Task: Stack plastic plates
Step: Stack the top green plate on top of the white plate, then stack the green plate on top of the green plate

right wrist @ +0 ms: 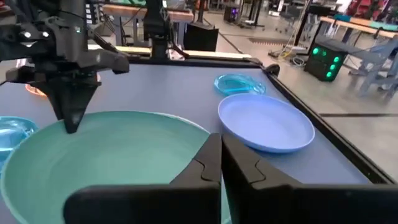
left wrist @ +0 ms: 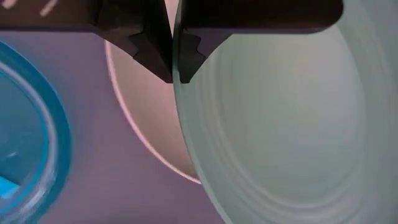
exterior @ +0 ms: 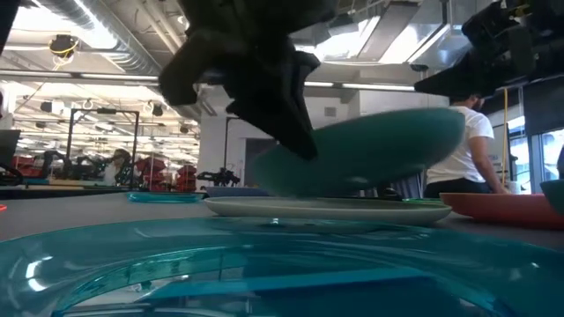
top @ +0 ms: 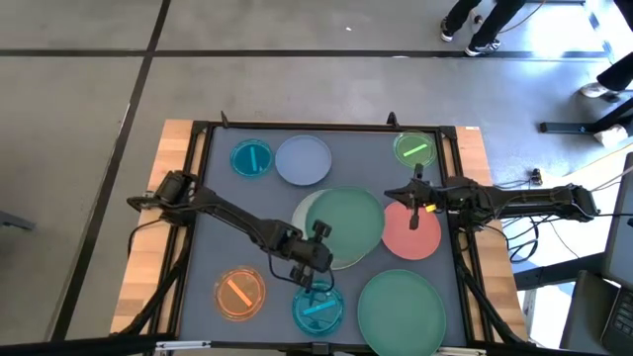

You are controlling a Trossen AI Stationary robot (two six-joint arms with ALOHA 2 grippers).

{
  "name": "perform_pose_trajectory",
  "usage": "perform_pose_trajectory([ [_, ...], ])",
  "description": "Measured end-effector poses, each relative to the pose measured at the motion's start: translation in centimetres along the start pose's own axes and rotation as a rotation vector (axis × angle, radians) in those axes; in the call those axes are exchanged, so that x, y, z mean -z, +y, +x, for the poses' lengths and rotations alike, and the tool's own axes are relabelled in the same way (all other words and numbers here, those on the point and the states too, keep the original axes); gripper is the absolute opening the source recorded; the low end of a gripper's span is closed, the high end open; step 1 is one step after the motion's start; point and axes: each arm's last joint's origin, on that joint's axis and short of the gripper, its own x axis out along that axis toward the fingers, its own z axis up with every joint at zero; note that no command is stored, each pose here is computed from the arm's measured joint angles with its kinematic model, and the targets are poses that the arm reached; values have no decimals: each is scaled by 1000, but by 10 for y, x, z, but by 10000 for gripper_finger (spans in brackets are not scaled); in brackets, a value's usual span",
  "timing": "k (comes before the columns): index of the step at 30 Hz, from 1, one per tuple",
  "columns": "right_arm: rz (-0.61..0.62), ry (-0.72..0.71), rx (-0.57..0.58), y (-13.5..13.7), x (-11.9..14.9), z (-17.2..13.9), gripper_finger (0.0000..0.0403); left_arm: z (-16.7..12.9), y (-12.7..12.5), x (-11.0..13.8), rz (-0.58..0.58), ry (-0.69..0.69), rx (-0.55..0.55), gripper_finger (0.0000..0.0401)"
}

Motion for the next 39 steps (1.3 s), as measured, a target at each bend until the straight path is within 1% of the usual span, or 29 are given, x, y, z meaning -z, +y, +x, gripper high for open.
perform_pose_trajectory([
  [5,45,20,-2,0,2,0,2,7,-2,2,-1,6,7,7],
  [15,47,18,-2,0,2,0,2,7,-2,1,-3,-1,5,9],
  [17,56,19,-2,0,2,0,2,7,-2,1,-4,-2,3,18],
  [20,68,18,-5,0,2,0,2,7,-2,0,-10,-9,0,47],
  [23,69,15,-51,2,2,0,2,7,-1,0,-32,-13,-1,77],
  [26,72,14,-64,2,2,0,6,7,-1,-1,-34,-12,-14,97],
  [31,82,14,-63,2,1,0,35,6,-5,-2,-27,-14,-13,102],
  [33,94,14,-63,2,1,0,54,5,-7,-2,-23,-14,-14,102],
  [39,97,8,-103,3,1,0,114,0,-10,-3,-30,3,-64,102],
])
